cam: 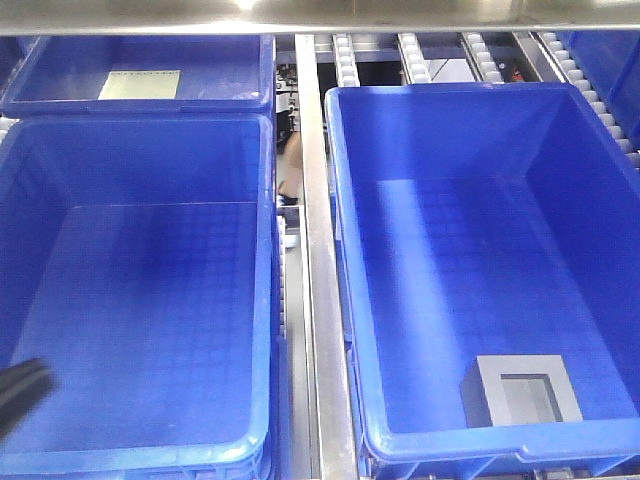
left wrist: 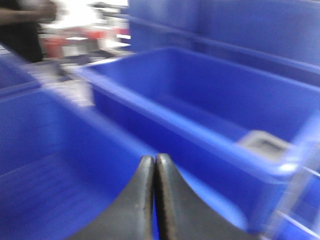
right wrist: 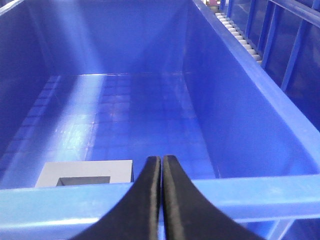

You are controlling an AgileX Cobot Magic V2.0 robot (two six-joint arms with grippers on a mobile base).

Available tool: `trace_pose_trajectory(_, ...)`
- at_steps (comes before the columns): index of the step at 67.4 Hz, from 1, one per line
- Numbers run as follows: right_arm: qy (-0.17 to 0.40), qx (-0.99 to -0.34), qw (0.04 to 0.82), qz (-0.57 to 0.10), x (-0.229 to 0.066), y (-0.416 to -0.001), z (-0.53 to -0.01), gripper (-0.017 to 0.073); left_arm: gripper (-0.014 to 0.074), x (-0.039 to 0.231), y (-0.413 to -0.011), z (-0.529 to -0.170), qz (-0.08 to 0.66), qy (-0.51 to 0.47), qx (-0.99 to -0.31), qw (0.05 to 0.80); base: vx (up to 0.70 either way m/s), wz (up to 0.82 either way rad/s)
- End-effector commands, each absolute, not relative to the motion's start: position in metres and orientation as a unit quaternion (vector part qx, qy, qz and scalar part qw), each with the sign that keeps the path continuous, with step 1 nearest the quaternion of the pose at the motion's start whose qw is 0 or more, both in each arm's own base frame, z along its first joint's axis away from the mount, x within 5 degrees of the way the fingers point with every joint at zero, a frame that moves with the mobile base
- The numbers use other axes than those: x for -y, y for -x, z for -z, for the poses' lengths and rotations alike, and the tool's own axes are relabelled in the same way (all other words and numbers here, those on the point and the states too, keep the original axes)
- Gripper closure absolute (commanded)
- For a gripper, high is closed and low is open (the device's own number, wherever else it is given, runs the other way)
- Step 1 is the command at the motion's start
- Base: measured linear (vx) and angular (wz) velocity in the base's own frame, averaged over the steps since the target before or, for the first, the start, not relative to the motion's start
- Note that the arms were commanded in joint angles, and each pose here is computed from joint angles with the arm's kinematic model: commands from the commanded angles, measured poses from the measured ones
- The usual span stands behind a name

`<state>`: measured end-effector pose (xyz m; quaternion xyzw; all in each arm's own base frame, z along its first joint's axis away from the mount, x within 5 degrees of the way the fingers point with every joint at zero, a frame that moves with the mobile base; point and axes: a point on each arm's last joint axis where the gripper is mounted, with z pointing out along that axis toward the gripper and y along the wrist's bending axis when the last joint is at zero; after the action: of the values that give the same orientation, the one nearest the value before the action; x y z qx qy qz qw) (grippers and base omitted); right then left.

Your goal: Sort gray base to blue bin

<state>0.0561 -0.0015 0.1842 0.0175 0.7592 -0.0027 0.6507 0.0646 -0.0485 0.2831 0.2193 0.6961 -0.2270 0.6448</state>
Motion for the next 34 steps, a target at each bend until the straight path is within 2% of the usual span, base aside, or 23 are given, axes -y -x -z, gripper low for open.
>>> trace_pose_trajectory(1,-0.012,-0.743,0.669,0.010,0.002,-0.058,-0.189,0.0564,0.0601,0.035,-0.060,-0.282,0.206,-0.162,-0.669,0.695,0.00,0.00)
trace_pose_trajectory(17,-0.012,-0.743,0.669,0.010,0.002,-0.058,-0.189,0.0564,0.0601,0.006,-0.042,-0.255,0.069,-0.026,-0.641,0.764,0.00,0.00)
trace_pose_trajectory(26,-0.012,-0.743,0.669,0.010,0.002,-0.058,-0.189,0.0564,0.0601,0.000,-0.047,-0.241,0.016,0.019,-0.660,0.751,0.00,0.00)
trace_pose_trajectory(34,-0.012,-0.743,0.669,0.010,0.002,-0.058,-0.189,0.0564,0.0601,-0.003,-0.051,-0.226,-0.003,0.035,-0.673,0.739,0.00,0.00)
